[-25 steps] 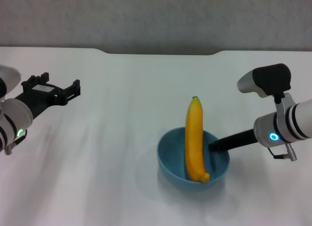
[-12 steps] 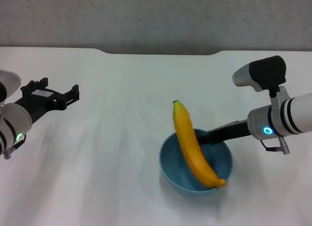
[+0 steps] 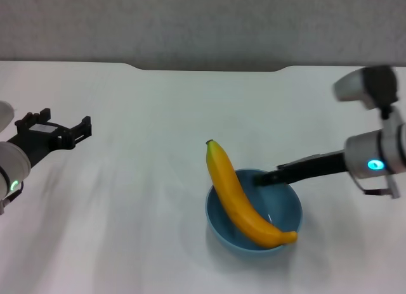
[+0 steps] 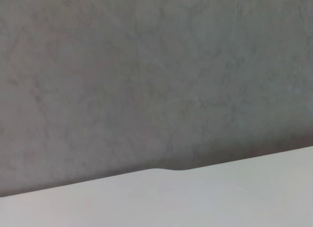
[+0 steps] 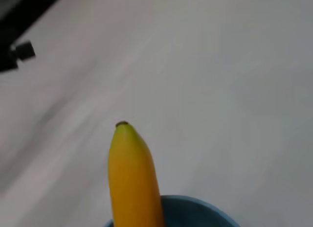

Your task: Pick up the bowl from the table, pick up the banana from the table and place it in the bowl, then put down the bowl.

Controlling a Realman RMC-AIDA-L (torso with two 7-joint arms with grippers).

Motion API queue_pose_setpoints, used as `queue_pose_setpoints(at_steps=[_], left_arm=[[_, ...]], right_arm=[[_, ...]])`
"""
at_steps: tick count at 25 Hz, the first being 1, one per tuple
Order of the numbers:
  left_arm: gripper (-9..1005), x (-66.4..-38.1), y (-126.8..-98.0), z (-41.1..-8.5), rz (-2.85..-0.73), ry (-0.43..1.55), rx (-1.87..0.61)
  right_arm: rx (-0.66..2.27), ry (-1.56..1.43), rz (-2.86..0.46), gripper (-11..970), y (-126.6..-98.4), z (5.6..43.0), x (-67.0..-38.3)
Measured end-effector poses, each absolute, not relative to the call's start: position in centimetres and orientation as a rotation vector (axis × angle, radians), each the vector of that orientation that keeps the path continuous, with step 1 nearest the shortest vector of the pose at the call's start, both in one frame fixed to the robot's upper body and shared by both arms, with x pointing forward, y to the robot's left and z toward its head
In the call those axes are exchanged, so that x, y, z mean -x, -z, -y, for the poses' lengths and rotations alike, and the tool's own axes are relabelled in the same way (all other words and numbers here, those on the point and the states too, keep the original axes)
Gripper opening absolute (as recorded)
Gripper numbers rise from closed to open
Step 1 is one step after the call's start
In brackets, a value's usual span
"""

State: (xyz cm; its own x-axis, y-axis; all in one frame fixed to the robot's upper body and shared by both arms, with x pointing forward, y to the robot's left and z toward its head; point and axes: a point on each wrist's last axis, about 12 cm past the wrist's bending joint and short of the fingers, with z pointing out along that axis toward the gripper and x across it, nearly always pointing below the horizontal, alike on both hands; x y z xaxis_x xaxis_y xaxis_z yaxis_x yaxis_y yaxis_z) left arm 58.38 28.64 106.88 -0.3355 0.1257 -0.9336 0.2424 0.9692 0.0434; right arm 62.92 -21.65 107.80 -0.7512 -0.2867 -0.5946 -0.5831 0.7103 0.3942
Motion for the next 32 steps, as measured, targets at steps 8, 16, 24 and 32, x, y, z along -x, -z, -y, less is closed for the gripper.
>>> queue_pose_setpoints(at_steps=[8, 16, 24, 32], left_arm=[[894, -58.5, -107.0, -28.5, -1.914, 0.126, -0.265], [894, -58.3, -107.0, -28.5, -1.908, 0.165, -0.238], [894, -57.9, -106.4, -29.0, -1.915, 0.194, -0.224], [894, -57.8, -106.3, -28.7, -1.898, 0.253, -0.235]], right_arm=[[0.530, -0.785, -2.330, 901, -109.1, 28.1, -61.4], [0.438, -0.763, -1.762, 898, -110.3, 32.9, -57.8], [0.216, -0.605, -1.413, 892, -107.1, 33.6, -53.1], [-0.064, -0.450, -1.368, 892, -104.5, 34.2, -50.3]])
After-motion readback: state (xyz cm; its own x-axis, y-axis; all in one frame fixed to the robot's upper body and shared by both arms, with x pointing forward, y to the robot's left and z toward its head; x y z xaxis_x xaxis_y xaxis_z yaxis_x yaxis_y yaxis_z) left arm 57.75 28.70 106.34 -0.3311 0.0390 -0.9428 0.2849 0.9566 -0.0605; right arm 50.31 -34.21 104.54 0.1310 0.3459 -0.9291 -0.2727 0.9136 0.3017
